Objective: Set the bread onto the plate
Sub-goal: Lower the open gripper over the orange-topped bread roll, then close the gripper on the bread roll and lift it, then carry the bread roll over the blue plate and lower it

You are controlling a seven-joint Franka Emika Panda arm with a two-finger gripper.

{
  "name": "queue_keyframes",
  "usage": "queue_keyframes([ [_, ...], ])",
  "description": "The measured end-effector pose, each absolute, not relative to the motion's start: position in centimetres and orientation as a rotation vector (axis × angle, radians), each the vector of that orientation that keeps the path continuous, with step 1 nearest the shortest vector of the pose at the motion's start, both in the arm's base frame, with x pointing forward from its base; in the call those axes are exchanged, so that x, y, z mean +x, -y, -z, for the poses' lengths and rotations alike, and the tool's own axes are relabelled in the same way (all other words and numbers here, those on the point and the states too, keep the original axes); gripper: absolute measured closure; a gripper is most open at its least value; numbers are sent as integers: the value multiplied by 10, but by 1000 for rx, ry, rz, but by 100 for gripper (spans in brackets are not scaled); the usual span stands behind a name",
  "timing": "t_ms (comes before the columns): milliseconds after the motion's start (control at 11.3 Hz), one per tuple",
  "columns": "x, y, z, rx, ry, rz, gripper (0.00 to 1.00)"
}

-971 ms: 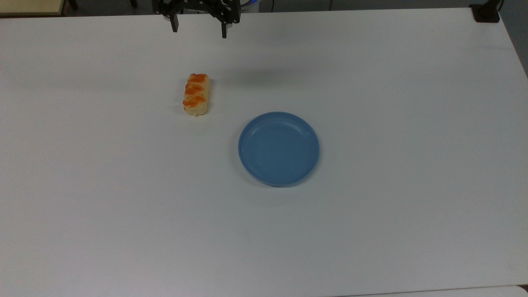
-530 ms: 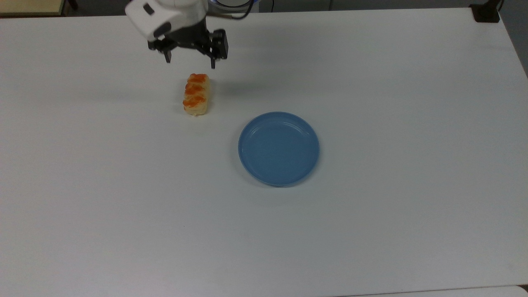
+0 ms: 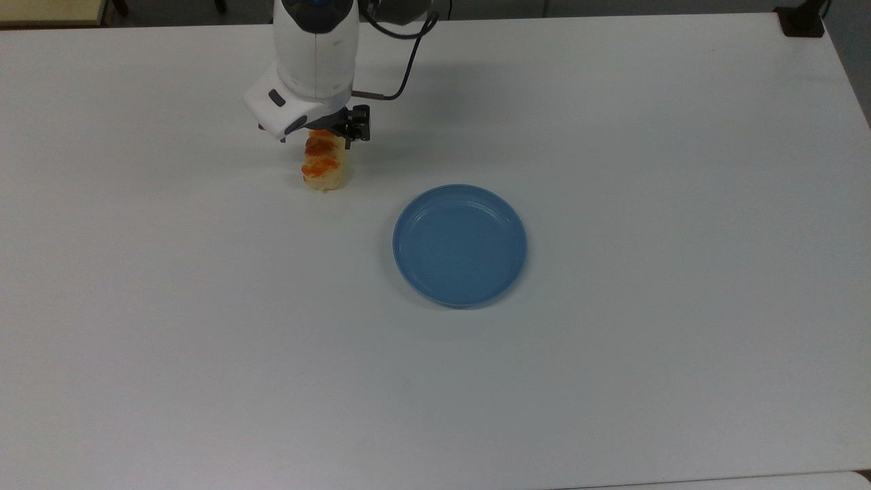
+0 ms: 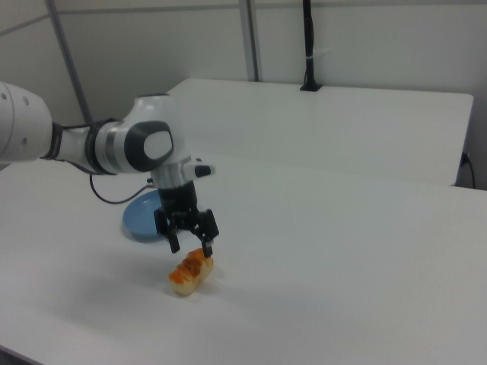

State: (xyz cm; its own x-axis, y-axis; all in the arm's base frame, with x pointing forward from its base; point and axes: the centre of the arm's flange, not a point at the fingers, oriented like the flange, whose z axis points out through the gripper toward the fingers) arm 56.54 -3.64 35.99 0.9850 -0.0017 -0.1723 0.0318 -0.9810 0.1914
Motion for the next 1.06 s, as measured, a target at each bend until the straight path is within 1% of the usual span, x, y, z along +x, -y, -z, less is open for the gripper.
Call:
queue_keyframes([
  [88, 562, 39, -346, 2919, -38, 275, 0],
  [177, 560, 40, -334, 2909, -51, 286, 5],
  [265, 558, 40, -322, 2907, -61, 292, 6],
  [353, 558, 38, -316, 2906, -68, 297, 15],
  [441, 559, 35, -313, 2904, -77, 302, 30],
  [530, 559, 30, -312, 2903, -90, 303, 47],
  [618, 560, 26, -314, 2903, -99, 295, 62],
  [706, 564, 24, -320, 2903, -101, 275, 71],
  [883, 579, 14, -348, 2926, -85, 190, 78],
  [971, 589, 5, -372, 2957, -66, 140, 85],
  [1059, 602, -8, -403, 3000, -47, 73, 86],
])
